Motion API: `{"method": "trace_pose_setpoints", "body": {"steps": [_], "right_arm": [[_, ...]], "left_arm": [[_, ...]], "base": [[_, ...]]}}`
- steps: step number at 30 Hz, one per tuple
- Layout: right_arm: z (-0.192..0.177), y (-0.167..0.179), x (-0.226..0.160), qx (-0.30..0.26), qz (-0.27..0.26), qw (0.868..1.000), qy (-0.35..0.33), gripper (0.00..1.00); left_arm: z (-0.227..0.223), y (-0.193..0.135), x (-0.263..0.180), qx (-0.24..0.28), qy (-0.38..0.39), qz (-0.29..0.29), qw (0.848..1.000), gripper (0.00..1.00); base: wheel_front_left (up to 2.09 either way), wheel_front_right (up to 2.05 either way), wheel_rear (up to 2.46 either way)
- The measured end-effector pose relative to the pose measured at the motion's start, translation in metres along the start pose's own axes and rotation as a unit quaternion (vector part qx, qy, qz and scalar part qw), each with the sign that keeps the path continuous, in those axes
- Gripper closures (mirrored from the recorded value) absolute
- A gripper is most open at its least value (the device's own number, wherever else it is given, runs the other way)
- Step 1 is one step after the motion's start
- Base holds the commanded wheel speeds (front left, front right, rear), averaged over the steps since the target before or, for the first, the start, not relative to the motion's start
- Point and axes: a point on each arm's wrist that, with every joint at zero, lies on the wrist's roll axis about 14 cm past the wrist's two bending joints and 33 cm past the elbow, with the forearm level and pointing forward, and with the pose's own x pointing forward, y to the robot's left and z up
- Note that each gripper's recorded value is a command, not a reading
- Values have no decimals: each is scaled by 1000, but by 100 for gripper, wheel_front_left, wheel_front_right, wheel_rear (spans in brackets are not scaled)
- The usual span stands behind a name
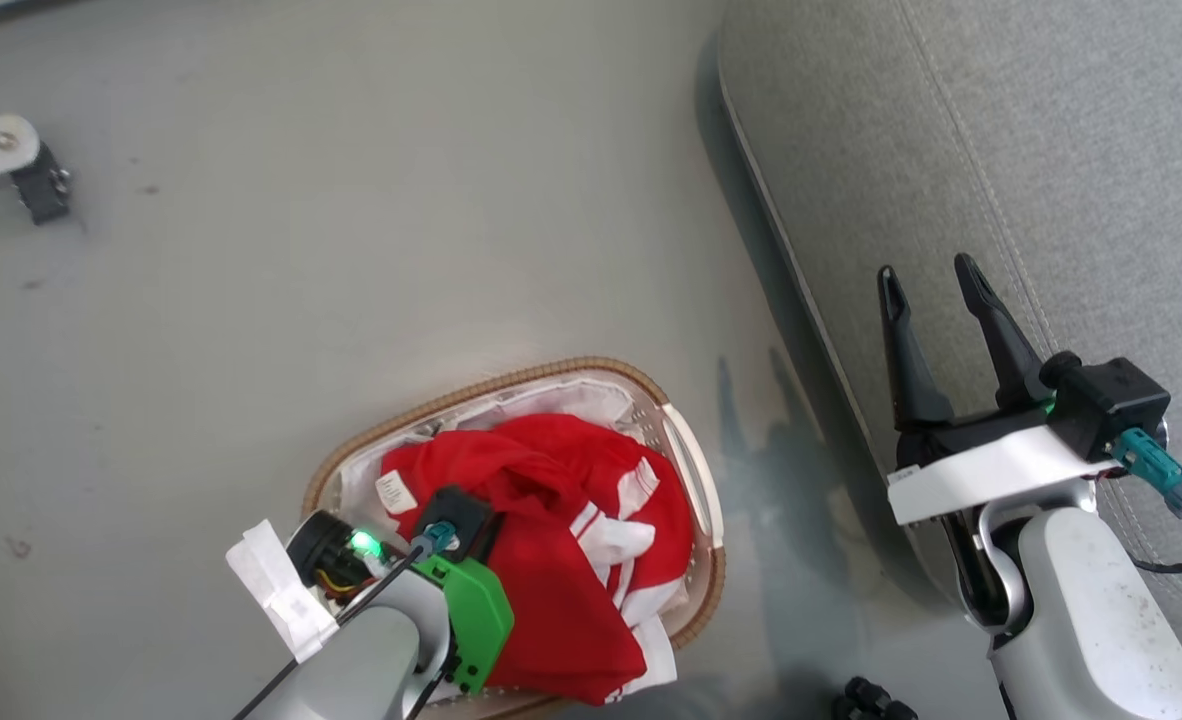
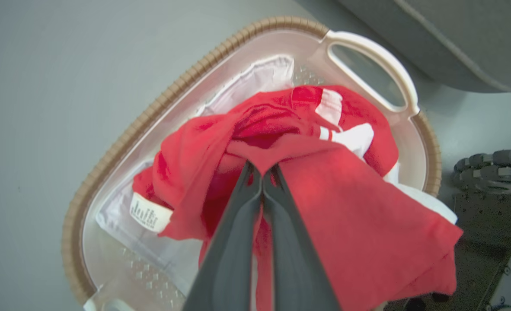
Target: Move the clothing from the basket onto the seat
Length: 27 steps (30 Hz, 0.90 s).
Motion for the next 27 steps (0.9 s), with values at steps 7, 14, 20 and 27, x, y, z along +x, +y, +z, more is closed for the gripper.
{"method": "trace_pose_setpoints", "body": {"steps": [7,14,20,27], "right_arm": [[16,9,-12,-6,11,1000,-17,0],[30,18,-27,-6,22,999,-33,0],[46,27,-42,-9,34,998,-52,0],[65,37,-55,-10,49,996,-79,0]], "left_arm": [[52,-5,-31,-15,-105,21,994,100],[108,3,-74,20,-205,55,977,100],[157,9,-117,91,-275,84,953,100],[231,11,-170,185,-349,112,912,100]], "base": [[0,0,0],[0,0,0],[0,0,0],[0,0,0]]}}
